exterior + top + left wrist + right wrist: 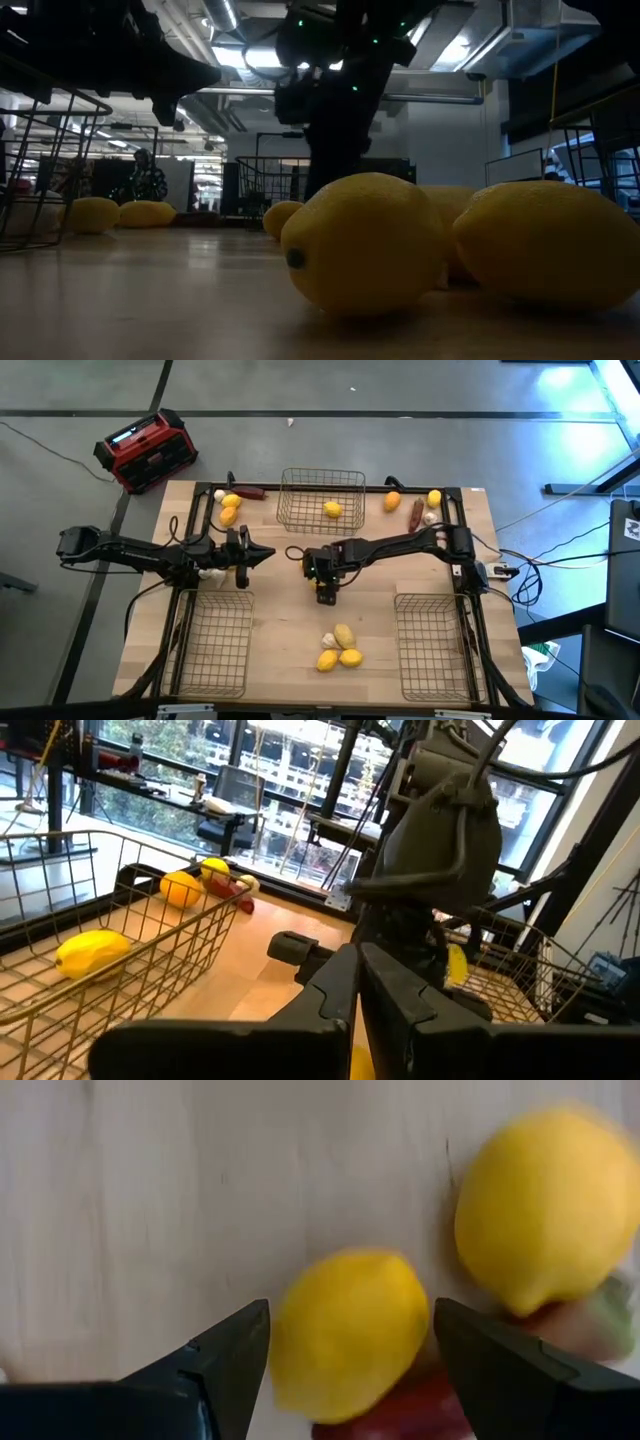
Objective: Sort produce into baskets
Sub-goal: Put the lemon into the top wire basket
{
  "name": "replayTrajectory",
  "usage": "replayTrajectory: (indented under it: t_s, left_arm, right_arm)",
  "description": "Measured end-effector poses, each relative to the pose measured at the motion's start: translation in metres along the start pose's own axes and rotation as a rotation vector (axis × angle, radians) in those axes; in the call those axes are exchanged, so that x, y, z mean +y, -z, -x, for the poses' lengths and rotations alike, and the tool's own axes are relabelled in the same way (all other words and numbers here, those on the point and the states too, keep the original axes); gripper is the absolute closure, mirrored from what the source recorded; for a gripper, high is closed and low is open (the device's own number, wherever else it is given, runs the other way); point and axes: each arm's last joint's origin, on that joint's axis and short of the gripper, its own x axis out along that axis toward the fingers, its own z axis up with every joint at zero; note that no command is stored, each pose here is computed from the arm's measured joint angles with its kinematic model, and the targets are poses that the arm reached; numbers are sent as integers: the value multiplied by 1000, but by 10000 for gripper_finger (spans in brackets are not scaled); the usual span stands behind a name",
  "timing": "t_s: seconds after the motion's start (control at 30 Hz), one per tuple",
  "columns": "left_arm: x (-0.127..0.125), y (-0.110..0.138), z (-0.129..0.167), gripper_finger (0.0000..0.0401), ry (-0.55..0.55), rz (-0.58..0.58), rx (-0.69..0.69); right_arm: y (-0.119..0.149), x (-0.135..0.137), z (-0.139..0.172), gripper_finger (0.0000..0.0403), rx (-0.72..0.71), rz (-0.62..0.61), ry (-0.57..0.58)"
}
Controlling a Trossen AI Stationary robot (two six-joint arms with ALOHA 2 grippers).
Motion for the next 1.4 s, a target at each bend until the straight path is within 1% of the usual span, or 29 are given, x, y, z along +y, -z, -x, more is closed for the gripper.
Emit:
replayTrajectory:
  t_s: [0.07, 0.13, 0.2, 0.27, 0.33, 0.4, 0.5, 0.6, 0.73, 0.8, 0.93, 1.03, 1.13, 1.23, 1.4]
  left_arm:
    - [0, 0, 0, 388, -1, 12, 4]
    - [0, 1, 0, 388, 1, 26, 12]
    - [0, 3, 0, 388, -2, 29, 31]
    - [-1, 4, 0, 388, -1, 34, 41]
    - [0, 5, 0, 388, -4, 32, 56]
    - [0, 5, 0, 388, -3, 38, 55]
    - [0, 6, 0, 388, -4, 40, 60]
    - [0, 7, 0, 388, -7, 52, 67]
    - [0, 7, 0, 388, -6, 55, 67]
    - [0, 7, 0, 388, -6, 54, 67]
    - [0, 7, 0, 388, -9, 53, 76]
    - [1, 10, 1, 388, -17, 50, 99]
    - [2, 11, 1, 388, -22, 53, 115]
    - [2, 12, 1, 388, -25, 54, 127]
    - [2, 12, 1, 388, -23, 54, 125]
  right_arm:
    - [-1, 0, -5, 125, -8, -23, -1]
    - [1, -1, -10, 125, 16, -34, 2]
    - [0, -1, -15, 125, -3, -37, -1]
    - [1, -1, -17, 125, 13, -40, 1]
    - [-1, -1, -19, 125, -10, -38, -2]
    - [1, -1, -20, 128, 8, -39, -1]
    - [0, -1, -22, 146, 3, -31, -2]
    - [1, -1, -22, 180, 8, 0, 1]
    - [0, -1, -22, 222, -2, 9, 2]
    - [-1, -1, -22, 229, -5, 10, 3]
    - [-3, -1, -20, 227, -6, 14, 16]
    - [-9, 0, -10, 227, -28, 33, 16]
    - [-17, 1, 12, 229, -74, 57, 29]
    - [-23, 1, 35, 228, -119, 84, 68]
    - [-29, -8, 69, 223, -187, 85, 109]
